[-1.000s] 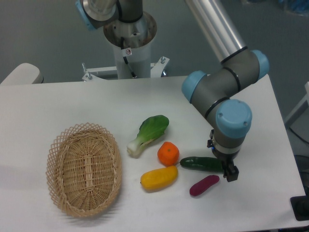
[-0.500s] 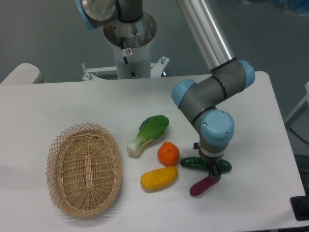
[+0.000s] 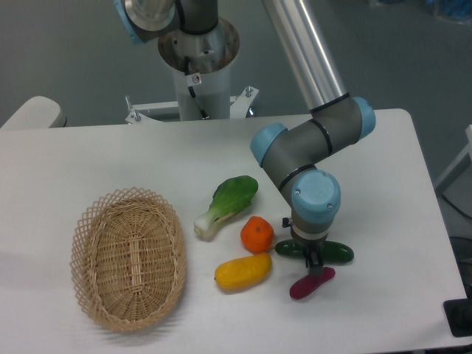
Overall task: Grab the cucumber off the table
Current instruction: 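Align the gripper fingers around the cucumber's middle and descend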
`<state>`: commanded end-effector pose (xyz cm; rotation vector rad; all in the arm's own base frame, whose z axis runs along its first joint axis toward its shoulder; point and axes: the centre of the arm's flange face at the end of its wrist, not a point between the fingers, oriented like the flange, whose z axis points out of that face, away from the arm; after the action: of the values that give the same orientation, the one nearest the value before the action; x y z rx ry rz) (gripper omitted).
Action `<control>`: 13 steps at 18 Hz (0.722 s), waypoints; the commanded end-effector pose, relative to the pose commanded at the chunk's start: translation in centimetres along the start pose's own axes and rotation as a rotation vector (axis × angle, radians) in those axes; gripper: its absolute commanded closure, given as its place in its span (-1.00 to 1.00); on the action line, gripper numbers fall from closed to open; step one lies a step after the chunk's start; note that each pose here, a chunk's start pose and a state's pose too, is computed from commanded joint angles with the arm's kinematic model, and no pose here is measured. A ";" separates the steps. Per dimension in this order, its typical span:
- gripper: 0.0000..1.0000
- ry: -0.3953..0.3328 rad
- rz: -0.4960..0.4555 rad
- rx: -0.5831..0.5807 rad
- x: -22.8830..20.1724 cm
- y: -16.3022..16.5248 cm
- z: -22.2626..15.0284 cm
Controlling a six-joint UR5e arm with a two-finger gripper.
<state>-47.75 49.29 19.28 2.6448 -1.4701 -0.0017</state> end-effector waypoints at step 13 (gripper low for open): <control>-0.32 -0.001 0.044 -0.002 -0.1 0.6 0.0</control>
<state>-48.34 49.06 19.30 2.6105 -1.5278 -0.0013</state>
